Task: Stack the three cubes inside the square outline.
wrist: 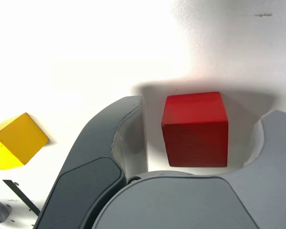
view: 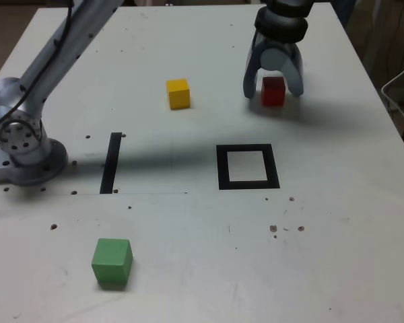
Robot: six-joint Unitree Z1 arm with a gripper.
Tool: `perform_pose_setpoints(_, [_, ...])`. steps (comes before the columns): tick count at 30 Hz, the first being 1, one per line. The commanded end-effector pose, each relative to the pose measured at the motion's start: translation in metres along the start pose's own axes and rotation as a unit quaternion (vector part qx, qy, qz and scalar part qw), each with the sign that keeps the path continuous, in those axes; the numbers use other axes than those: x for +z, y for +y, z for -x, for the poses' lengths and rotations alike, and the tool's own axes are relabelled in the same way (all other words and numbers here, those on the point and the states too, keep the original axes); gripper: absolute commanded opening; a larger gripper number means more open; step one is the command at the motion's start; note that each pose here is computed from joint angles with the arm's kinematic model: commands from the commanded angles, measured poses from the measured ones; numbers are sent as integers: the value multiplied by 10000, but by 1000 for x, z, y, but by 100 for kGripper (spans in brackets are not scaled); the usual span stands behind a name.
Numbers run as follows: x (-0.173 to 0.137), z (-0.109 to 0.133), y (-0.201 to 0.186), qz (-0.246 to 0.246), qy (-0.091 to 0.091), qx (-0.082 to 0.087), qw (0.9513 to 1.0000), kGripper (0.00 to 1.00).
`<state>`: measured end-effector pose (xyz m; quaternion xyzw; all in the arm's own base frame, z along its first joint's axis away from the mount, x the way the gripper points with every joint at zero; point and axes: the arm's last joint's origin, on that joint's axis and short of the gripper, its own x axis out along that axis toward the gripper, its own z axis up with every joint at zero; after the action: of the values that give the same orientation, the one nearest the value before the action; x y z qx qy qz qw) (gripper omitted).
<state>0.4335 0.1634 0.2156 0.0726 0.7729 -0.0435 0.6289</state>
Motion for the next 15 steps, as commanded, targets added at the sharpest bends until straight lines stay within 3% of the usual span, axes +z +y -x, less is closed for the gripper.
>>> perform_pose_setpoints(1, [1, -1, 0, 13, 9, 31, 10000, 72])
perform_pose_setpoints(15, [-2, 3, -1, 53, -5, 28, 10000, 57])
